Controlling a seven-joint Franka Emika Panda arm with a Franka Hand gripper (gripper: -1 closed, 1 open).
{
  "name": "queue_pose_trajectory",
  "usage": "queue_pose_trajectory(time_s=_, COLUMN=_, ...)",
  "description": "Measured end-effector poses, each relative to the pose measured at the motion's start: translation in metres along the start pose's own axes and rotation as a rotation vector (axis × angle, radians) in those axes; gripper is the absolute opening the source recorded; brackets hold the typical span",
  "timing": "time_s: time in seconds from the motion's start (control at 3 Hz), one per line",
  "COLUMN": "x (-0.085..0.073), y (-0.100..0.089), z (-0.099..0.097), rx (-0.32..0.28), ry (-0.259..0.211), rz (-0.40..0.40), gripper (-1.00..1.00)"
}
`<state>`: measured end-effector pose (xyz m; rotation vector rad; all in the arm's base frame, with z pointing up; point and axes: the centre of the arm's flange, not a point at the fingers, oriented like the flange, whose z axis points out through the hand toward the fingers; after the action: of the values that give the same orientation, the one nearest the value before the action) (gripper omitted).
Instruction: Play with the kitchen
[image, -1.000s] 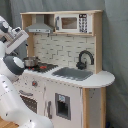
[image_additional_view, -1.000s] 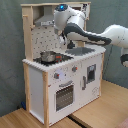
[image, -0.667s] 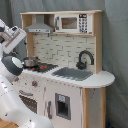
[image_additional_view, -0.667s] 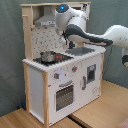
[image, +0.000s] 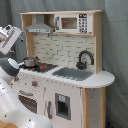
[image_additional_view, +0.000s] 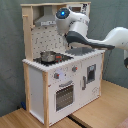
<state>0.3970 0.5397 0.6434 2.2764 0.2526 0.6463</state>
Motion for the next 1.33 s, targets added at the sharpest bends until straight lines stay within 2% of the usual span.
queue_pose_trajectory(time_s=0.67, x=-0.017, y=-0.029, z=-0.021, rx=-0.211, ry=0.092, rz=-0.029, gripper=1.00)
queue_pose_trajectory(time_s=1.33, x=-0.041, y=-0.060, z=-0.052, rx=-0.401, ry=0.195, rz=-0.091, gripper=1.00)
